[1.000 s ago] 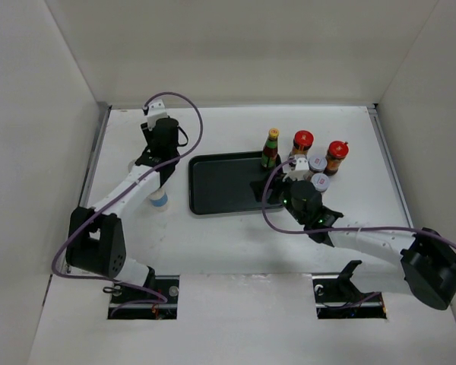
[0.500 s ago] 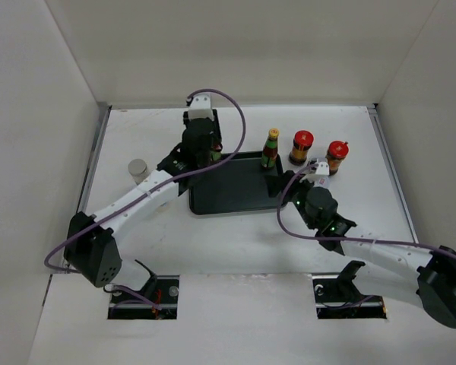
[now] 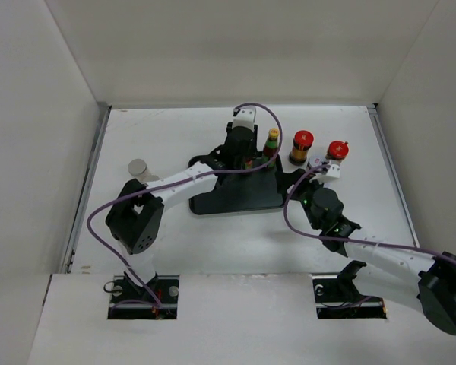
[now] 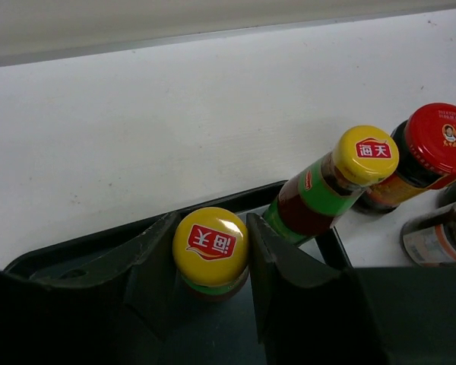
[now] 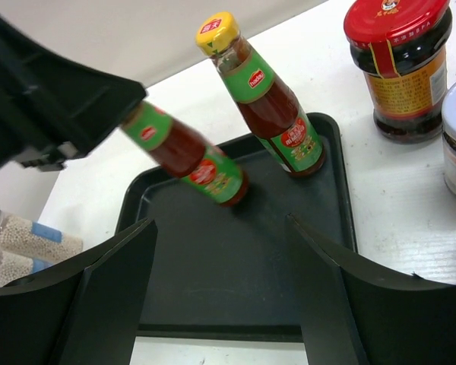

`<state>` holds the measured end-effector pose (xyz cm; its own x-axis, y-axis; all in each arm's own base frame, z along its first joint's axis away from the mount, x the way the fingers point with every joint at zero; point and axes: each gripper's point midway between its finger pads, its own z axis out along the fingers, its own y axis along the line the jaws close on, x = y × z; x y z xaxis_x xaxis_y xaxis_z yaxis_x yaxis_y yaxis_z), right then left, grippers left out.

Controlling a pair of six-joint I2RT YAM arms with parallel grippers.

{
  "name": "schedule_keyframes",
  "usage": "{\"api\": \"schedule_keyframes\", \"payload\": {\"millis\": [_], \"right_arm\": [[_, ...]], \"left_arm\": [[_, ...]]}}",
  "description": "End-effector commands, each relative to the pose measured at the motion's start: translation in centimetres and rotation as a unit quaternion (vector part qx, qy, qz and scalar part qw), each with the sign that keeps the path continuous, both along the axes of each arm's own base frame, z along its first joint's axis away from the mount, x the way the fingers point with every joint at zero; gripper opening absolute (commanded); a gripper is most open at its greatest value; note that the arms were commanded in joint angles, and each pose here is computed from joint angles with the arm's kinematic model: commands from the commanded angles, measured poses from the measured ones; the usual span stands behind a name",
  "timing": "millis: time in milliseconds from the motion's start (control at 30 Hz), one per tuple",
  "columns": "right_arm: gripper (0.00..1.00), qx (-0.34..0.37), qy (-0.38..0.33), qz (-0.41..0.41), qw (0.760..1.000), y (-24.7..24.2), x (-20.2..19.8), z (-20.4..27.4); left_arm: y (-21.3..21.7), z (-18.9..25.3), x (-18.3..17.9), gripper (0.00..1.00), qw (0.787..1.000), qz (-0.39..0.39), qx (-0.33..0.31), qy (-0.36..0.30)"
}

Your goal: Organize the condiment bottles

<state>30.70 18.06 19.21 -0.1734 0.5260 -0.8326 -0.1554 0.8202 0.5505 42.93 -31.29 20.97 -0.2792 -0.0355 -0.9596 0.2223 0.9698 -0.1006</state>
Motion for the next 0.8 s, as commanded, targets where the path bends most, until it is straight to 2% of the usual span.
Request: {"api": "schedule_keyframes", "payload": {"millis": [0, 400, 567, 633, 767], "right_arm": [[0.74, 0.033, -0.031, -0.014, 0.999, -0.5, 0.3, 2.3], [0.74, 0.028, -0.028, -0.011, 0.999, -0.3, 0.4, 2.1], [0.74, 0.030, -0.029, -0.011, 0.999, -0.3, 0.4, 2.1], [0.75, 0.031, -0.026, -0.010, 0.999, -0.2, 0.5, 2.0], [0.75, 0.031, -0.025, -0.007, 0.999, 0.0, 0.5, 1.9]], "left_arm": [[-1.3, 9.9, 2.1, 0.16, 0.988, 0.007, -0.110, -0.109], [-2.2, 7.4, 3.7, 0.17, 0.990, 0.008, -0.098, -0.100], [-2.2, 6.4, 3.8, 0.21, 0.991, 0.011, -0.097, -0.096], [-2.0, 6.4, 3.6, 0.28, 0.990, 0.012, -0.100, -0.100], [-1.8, 6.6, 3.0, 0.49, 0.989, 0.013, -0.108, -0.105]]}}
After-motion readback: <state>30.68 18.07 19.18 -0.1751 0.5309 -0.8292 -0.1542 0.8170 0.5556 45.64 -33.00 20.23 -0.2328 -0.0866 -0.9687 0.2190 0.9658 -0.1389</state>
